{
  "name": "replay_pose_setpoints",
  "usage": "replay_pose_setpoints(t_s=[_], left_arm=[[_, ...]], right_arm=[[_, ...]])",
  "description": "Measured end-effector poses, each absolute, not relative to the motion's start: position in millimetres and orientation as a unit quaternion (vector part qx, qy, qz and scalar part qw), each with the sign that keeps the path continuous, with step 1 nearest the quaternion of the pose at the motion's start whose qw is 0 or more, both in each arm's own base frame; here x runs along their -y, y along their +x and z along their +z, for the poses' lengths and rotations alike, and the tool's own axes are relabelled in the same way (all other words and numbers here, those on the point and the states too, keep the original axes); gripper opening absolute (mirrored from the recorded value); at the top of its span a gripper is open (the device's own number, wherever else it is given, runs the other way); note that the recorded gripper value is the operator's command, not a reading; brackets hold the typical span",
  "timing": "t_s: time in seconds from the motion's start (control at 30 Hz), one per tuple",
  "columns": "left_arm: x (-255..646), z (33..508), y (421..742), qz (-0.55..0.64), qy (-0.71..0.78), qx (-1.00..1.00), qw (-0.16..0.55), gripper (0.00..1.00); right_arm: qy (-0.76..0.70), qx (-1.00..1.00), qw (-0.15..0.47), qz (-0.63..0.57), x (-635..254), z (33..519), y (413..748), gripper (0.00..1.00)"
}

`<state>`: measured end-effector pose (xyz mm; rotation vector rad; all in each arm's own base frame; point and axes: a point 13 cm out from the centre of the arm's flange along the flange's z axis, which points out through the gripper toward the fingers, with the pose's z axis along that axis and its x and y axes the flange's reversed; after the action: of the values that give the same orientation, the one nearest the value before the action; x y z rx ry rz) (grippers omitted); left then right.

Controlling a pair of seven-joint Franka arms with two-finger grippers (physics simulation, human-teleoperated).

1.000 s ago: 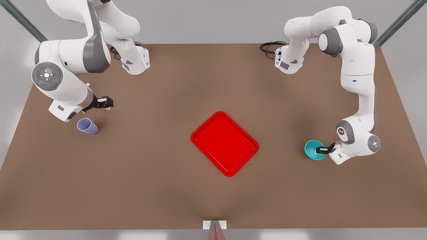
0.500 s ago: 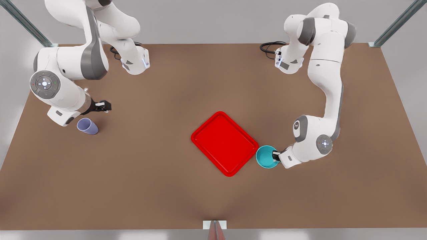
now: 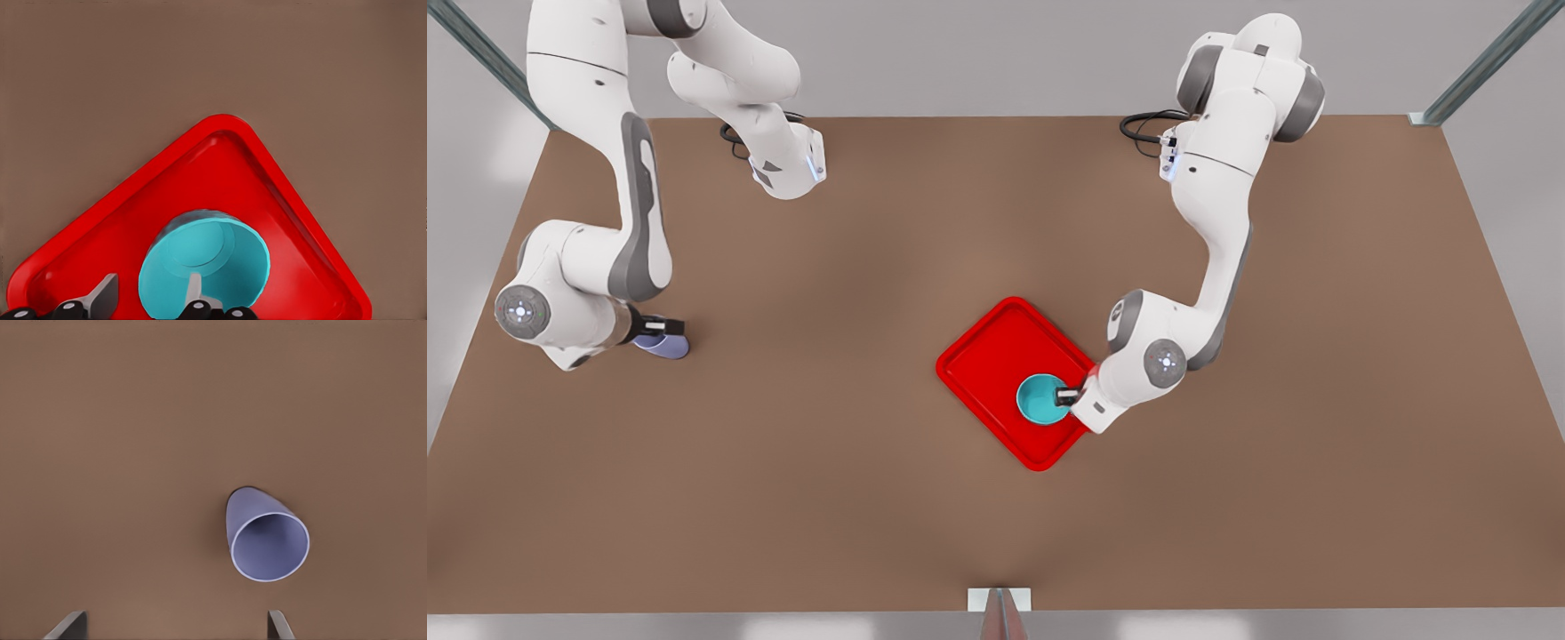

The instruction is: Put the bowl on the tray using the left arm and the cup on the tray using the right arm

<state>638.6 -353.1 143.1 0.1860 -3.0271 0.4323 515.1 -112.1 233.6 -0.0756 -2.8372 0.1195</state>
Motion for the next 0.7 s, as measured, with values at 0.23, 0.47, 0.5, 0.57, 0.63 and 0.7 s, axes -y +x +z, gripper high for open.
replay_pose_setpoints(t_s=[0.23,0.47,0.5,0.57,0.63,0.7], left_arm=[[92.2,400.2,721.7,0.057,0.132,0.988,-0.049,1.00],[53.2,396.9,659.6,0.005,0.099,0.993,0.070,1.00],[52.4,398.8,655.1,0.003,0.094,0.993,0.078,1.00],[51.9,402.3,645.5,0.001,0.083,0.992,0.093,1.00],[51.3,402.9,638.0,-0.001,0.074,0.992,0.106,1.00],[51.0,402.7,632.5,-0.001,0.067,0.991,0.117,1.00]], right_arm=[[-0.042,0.996,0.078,0.017,137.9,162.2,508.7,1.00],[-0.030,0.998,0.052,0.016,143.2,138.2,507.3,1.00],[-0.027,0.998,0.052,0.014,142.3,135.7,503.2,1.00],[-0.023,0.998,0.050,0.012,141.7,135.3,498.0,1.00],[-0.020,0.999,0.048,0.012,143.6,135.9,496.3,1.00],[-0.017,0.999,0.047,0.011,145.5,135.3,495.0,1.00]])
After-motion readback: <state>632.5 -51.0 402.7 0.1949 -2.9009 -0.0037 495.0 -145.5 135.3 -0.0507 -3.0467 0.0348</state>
